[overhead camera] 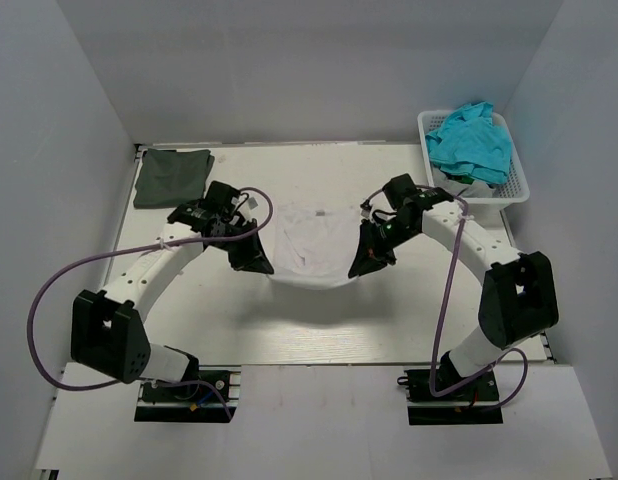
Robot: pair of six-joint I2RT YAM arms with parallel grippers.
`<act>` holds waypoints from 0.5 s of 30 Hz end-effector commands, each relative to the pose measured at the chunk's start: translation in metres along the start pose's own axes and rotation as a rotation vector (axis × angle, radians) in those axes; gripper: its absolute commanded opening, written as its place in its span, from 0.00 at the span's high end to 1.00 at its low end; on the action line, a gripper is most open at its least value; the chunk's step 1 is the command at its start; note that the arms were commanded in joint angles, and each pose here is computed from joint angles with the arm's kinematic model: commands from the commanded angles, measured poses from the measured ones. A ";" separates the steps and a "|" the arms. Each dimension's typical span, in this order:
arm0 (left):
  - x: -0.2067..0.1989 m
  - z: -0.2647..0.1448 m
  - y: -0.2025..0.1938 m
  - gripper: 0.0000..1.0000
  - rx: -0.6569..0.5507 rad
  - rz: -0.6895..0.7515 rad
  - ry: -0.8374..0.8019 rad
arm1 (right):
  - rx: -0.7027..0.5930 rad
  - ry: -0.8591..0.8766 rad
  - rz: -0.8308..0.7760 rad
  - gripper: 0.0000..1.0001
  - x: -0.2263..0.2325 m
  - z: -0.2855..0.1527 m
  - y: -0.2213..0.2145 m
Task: Fold and stack the t-shirts
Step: Fold the long partially folded tshirt into a neat square
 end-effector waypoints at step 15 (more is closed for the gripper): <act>-0.035 -0.034 0.060 1.00 -0.145 0.007 0.013 | 0.069 0.370 0.016 1.00 0.021 -0.038 0.022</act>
Point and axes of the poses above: each gripper's point midway between its finger pads, its own z axis out along the fingers, its own x axis along the line the jaws close on, y = z × x, the point moved 8 cm from there along -z, back along the fingers, and after that the axes turned 7 degrees about z, right-handed, at the moved point
